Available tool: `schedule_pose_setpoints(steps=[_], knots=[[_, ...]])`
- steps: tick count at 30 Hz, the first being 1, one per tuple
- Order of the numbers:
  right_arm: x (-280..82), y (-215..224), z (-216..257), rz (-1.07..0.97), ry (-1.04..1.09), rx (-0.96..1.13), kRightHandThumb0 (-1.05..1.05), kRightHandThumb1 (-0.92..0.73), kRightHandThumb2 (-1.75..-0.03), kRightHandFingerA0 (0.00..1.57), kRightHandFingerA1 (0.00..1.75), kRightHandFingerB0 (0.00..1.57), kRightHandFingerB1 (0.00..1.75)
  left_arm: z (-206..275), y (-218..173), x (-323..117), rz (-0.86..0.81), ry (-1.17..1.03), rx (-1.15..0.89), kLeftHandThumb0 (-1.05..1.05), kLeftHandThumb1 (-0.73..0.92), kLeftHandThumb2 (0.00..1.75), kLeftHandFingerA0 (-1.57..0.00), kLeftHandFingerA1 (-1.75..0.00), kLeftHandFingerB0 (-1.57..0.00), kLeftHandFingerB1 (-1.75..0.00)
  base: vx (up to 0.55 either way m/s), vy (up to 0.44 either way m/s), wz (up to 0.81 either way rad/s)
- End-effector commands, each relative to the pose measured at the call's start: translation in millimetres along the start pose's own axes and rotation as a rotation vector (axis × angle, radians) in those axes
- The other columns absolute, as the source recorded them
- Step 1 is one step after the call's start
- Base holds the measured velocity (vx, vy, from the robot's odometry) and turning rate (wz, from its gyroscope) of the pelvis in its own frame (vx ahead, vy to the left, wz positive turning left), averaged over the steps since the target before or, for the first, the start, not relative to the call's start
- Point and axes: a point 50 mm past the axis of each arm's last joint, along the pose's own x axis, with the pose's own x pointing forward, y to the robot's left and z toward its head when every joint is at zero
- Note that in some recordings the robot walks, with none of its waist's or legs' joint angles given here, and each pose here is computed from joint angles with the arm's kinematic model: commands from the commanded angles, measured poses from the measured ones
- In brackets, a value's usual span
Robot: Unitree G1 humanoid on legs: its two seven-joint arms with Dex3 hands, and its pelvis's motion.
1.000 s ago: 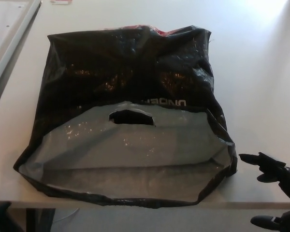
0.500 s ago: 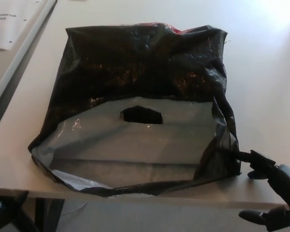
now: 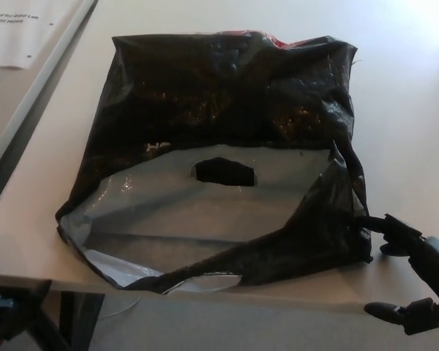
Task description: A plastic bag is kept infront of the robot in the middle of the desk and the robot uses both its hands to grab it from the top and lifts it up and then releases it.
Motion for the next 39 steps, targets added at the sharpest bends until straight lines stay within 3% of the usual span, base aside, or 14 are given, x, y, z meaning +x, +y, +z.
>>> schedule_pose_setpoints(steps=[1,2,3,9,10,11,19,20,22,24,26,36,37,39], knots=[[-5,-1,-12,0.001,0.052,-0.012,-0.55,-0.48,-0.55,0.43,0.49,0.16,0.31,19,0,15,-0.025,-0.051,-0.043,-0.36,0.56,0.6,-0.29,-0.34,-0.09,-0.21,0.0,0.0,0.0],[-6,-1,-13,0.0,0.054,-0.017,-0.57,-0.49,-0.55,0.45,0.49,0.16,0.31,20,2,16,-0.025,-0.066,-0.023,-0.39,0.56,0.6,-0.3,-0.35,-0.09,-0.21,0.0,0.0,0.0],[-7,-2,-14,0.001,0.056,-0.015,-0.65,-0.41,-0.72,0.4,0.55,0.12,0.39,21,2,17,-0.028,-0.072,-0.024,-0.37,0.55,0.6,-0.29,-0.35,-0.09,-0.21,0.0,0.0,0.0],[-11,-2,-17,-0.005,0.06,-0.02,-0.63,-0.41,-0.72,0.42,0.57,0.12,0.4,22,2,17,-0.064,-0.069,-0.022,-0.39,0.55,0.59,-0.29,-0.34,-0.09,-0.21,0.0,0.0,0.0],[-11,-2,-17,-0.007,0.06,-0.025,-0.56,-0.47,-0.55,0.44,0.49,0.16,0.31,22,2,16,-0.07,-0.067,-0.028,-0.39,0.54,0.59,-0.29,-0.35,-0.09,-0.21,0.0,0.0,0.0],[-11,-3,-17,-0.007,0.057,-0.027,-0.64,-0.42,-0.72,0.41,0.56,0.12,0.39,22,2,16,-0.073,-0.067,-0.029,-0.4,0.54,0.59,-0.3,-0.35,-0.09,-0.21,0.0,0.0,0.0],[-9,-9,-19,-0.014,0.068,0.006,-0.63,-0.41,-0.71,0.4,0.54,0.13,0.39,23,-3,13,-0.218,-0.034,-0.089,-0.54,0.39,0.67,-0.27,-0.41,-0.07,-0.34,0.0,0.0,0.0],[-9,-9,-19,-0.015,0.068,0.005,-0.55,-0.49,-0.55,0.44,0.47,0.18,0.31,24,-3,13,-0.239,-0.034,-0.083,-0.57,0.4,0.68,-0.28,-0.42,-0.08,-0.33,0.0,0.0,0.0],[-8,-10,-18,-0.017,0.066,-0.012,-0.56,-0.49,-0.55,0.44,0.47,0.18,0.31,26,-4,13,-0.263,-0.036,-0.088,-0.58,0.4,0.69,-0.27,-0.42,-0.07,-0.34,0.01,0.001,0.04],[-7,-11,-17,-0.022,0.056,-0.013,-0.62,-0.41,-0.72,0.43,0.56,0.14,0.4,27,-6,13,-0.279,-0.03,-0.107,-0.57,0.39,0.68,-0.28,-0.42,-0.08,-0.35,0.0,0.0,0.0],[-6,-11,-16,-0.022,0.053,-0.002,-0.54,-0.48,-0.54,0.45,0.49,0.18,0.32,29,-9,11,-0.309,-0.044,-0.09,-0.59,0.39,0.69,-0.28,-0.42,-0.08,-0.34,0.0,0.0,0.0],[3,-17,-11,-0.047,0.04,0.013,-0.55,-0.49,-0.55,0.45,0.48,0.19,0.32,39,-17,11,-0.374,-0.051,-0.106,-0.58,0.48,0.55,-0.34,-0.35,-0.1,-0.26,0.0,0.0,0.0],[4,-15,-11,-0.044,0.041,0.009,-0.55,-0.48,-0.55,0.46,0.49,0.19,0.32,38,-17,10,-0.374,-0.04,-0.127,-0.61,0.39,0.73,-0.27,-0.45,-0.07,-0.3,0.0,0.0,0.0],[4,-15,-9,-0.045,0.035,0.006,-0.53,-0.48,-0.54,0.46,0.5,0.19,0.32,38,-17,11,-0.381,-0.04,-0.125,-0.56,0.46,0.57,-0.35,-0.36,-0.11,-0.21,0.0,0.0,0.0]])
